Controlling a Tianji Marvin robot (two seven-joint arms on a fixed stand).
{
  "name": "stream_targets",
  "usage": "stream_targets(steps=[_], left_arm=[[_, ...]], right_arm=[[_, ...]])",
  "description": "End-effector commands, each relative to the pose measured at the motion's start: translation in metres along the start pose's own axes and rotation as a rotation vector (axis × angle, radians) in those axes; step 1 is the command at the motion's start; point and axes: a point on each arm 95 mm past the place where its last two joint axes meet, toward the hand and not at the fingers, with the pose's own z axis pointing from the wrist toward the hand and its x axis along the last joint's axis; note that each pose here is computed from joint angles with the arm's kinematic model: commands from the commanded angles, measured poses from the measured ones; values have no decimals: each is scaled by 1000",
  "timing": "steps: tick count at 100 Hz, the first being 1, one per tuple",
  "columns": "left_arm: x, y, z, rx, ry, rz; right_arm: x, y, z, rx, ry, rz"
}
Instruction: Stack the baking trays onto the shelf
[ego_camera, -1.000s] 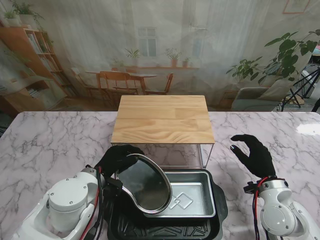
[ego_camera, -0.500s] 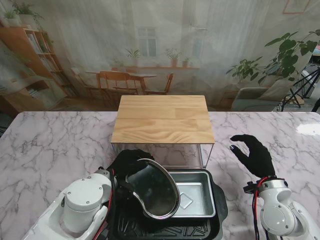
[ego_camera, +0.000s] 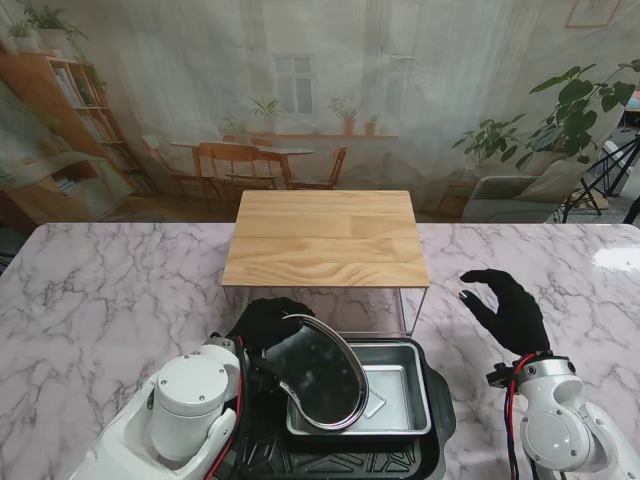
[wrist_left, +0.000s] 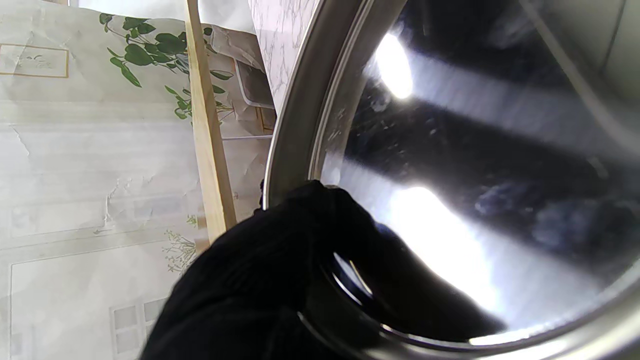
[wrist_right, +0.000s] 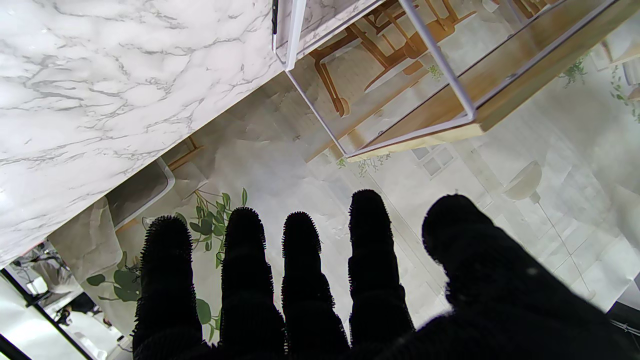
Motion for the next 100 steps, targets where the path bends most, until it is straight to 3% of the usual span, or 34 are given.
stream_targets(steps=[1, 43, 100], left_arm=[[-1, 7, 2, -21, -12, -10], [-8, 22, 15, -62, -58, -15], [-6, 20, -1, -196, -13, -99]], right_arm=[[-1, -2, -1, 7, -6, 0], [-1, -3, 0, 12, -3, 2], [-2, -3, 0, 14, -1, 3]])
